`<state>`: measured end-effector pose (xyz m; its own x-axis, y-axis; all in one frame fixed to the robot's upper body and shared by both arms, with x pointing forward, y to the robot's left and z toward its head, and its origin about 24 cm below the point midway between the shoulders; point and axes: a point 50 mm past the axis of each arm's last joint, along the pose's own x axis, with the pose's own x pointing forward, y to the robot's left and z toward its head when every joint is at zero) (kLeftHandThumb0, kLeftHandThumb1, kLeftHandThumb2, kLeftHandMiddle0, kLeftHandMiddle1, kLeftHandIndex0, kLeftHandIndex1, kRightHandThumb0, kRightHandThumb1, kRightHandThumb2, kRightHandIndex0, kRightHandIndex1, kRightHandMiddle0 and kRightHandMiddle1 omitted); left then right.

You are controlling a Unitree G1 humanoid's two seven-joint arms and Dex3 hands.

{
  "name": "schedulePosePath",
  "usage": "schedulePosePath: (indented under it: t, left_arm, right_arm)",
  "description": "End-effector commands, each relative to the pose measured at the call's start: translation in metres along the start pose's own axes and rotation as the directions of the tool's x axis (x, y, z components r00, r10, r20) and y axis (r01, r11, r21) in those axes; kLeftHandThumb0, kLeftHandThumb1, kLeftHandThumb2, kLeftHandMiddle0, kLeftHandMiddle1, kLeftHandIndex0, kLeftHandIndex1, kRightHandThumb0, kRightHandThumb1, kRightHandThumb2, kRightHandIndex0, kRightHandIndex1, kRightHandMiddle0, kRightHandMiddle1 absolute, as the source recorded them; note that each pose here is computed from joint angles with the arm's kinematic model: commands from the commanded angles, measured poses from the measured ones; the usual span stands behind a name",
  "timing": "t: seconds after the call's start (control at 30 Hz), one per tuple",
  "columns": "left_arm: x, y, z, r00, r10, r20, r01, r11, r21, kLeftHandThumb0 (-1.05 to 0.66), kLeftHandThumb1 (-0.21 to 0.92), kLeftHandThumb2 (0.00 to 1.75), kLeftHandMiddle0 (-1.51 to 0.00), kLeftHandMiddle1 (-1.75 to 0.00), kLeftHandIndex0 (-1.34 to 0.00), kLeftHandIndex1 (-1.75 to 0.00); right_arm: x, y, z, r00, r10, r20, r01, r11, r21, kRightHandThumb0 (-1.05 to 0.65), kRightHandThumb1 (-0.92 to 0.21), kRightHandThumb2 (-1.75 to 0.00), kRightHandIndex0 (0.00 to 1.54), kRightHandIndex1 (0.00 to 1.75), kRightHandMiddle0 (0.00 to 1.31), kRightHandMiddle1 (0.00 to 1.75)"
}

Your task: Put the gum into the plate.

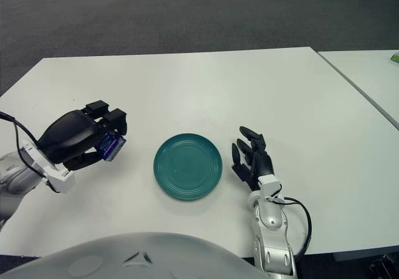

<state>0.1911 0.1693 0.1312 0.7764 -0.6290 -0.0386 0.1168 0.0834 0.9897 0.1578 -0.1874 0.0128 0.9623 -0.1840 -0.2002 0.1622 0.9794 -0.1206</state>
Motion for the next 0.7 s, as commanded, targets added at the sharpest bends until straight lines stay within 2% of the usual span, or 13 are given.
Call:
schedulePosePath:
  t: [0.0, 0.2, 0.47, 0.67]
  left_arm:
    - [0.013, 0.003, 0.007, 0.999, 0.019, 0.043, -0.019, 1.000, 0.008, 0.00, 0.11, 1.52, -0.76, -1.64, -0.58, -1.75]
    - [0.043, 0.006, 0.017, 0.989, 0.031, 0.141, -0.035, 0.999, 0.022, 0.00, 0.12, 1.52, -0.75, -1.67, -0.57, -1.75]
    - [0.078, -0.024, 0.025, 0.963, 0.059, 0.263, -0.048, 0.998, -0.049, 0.00, 0.12, 1.52, -0.76, -1.66, -0.56, -1.75]
    - [0.097, -0.029, 0.040, 0.929, 0.072, 0.362, -0.044, 0.996, -0.083, 0.00, 0.12, 1.51, -0.78, -1.63, -0.56, -1.75]
  right_arm:
    - [-0.009, 0.002, -0.026, 0.990, 0.007, -0.144, -0.007, 1.000, -0.004, -0.72, -0.92, -0.65, 0.28, 0.28, 0.00, 0.74]
    - [-0.008, 0.005, -0.027, 0.990, 0.006, -0.143, -0.006, 1.000, 0.006, -0.72, -0.92, -0.66, 0.29, 0.28, 0.00, 0.74]
    - [-0.007, 0.012, -0.027, 0.990, 0.015, -0.138, -0.013, 1.000, 0.018, -0.72, -0.92, -0.66, 0.28, 0.27, 0.00, 0.74]
    - [-0.006, 0.019, -0.027, 0.992, 0.028, -0.127, -0.024, 0.999, 0.035, -0.71, -0.92, -0.65, 0.29, 0.28, 0.00, 0.71]
